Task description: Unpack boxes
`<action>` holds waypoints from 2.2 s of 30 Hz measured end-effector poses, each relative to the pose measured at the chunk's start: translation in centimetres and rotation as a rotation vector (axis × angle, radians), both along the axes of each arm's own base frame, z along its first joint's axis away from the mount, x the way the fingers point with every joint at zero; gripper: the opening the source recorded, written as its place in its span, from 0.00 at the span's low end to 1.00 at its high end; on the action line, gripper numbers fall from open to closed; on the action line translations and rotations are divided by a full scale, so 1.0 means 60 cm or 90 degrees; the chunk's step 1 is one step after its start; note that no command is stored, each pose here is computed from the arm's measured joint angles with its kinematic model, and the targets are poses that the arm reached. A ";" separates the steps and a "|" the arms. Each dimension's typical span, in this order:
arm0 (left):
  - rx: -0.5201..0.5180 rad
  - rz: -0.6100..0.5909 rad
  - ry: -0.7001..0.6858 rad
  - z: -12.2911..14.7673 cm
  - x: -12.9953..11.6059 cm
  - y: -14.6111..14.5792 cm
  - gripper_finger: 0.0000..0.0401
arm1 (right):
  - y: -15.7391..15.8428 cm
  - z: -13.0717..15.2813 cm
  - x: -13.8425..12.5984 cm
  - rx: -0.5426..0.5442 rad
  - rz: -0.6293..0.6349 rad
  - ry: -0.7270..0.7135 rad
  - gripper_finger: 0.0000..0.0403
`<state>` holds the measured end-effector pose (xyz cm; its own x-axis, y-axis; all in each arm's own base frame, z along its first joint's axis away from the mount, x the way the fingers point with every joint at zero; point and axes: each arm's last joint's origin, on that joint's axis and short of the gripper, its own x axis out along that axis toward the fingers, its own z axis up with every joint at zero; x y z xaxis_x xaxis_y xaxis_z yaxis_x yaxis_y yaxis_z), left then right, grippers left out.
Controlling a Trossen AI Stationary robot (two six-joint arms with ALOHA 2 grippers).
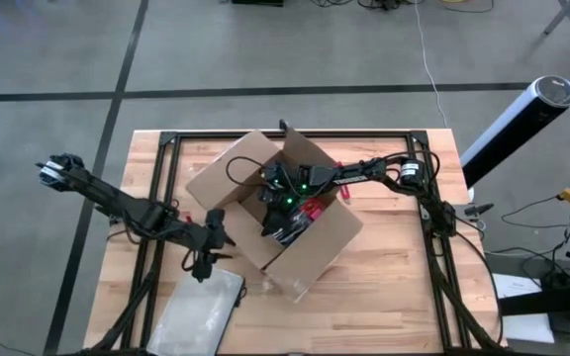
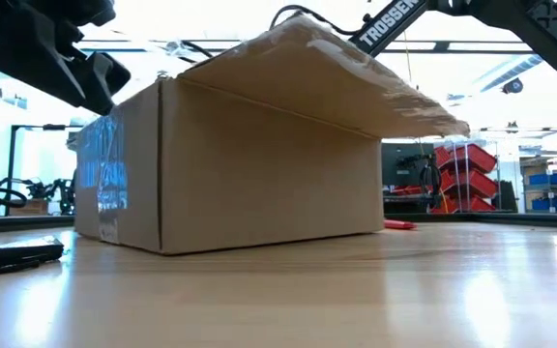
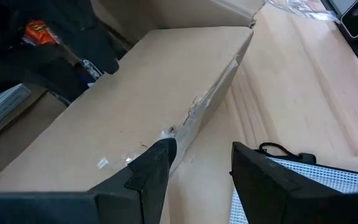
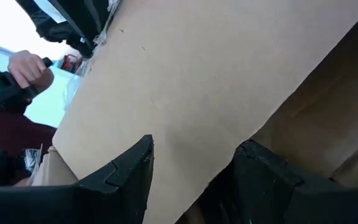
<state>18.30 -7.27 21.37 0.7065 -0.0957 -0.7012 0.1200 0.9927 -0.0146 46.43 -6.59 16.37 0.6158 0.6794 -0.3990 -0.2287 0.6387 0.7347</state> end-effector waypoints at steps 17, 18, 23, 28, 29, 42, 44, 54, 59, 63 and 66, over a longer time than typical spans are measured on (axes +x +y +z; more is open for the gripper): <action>0.013 -0.002 0.002 -0.005 -0.001 0.001 0.39 | 0.006 0.042 -0.011 0.064 0.054 -0.015 0.48; 0.013 -0.001 0.001 -0.006 -0.001 0.001 0.39 | 0.006 0.049 -0.012 0.066 0.058 -0.021 0.48; 0.015 -0.001 -0.009 -0.013 -0.001 0.001 0.39 | 0.008 0.082 -0.019 0.065 0.071 -0.054 0.48; 0.022 0.003 -0.018 -0.013 0.000 0.001 0.39 | 0.016 0.133 -0.023 0.043 0.086 -0.138 0.48; 0.025 0.006 -0.023 -0.013 0.001 0.002 0.39 | 0.018 0.141 -0.025 0.041 0.089 -0.148 0.48; 0.102 0.066 -0.058 -0.032 0.003 0.014 0.39 | 0.053 0.183 -0.033 0.028 0.108 -0.206 0.48; 0.107 0.072 -0.048 -0.039 0.002 0.016 0.39 | 0.054 0.184 -0.032 0.022 0.101 -0.208 0.48; 0.095 0.079 -0.058 -0.054 0.013 0.018 0.39 | 0.047 0.181 -0.027 -0.032 0.017 -0.208 0.47; 0.106 0.055 -0.093 -0.051 0.025 0.014 0.39 | 0.045 0.180 -0.026 -0.059 -0.006 -0.217 0.46; 0.106 0.046 -0.110 -0.051 0.033 0.013 0.39 | 0.043 0.179 -0.025 -0.074 -0.022 -0.219 0.45; 0.106 0.044 -0.121 -0.052 0.038 0.011 0.39 | 0.043 0.179 -0.024 -0.082 -0.025 -0.222 0.44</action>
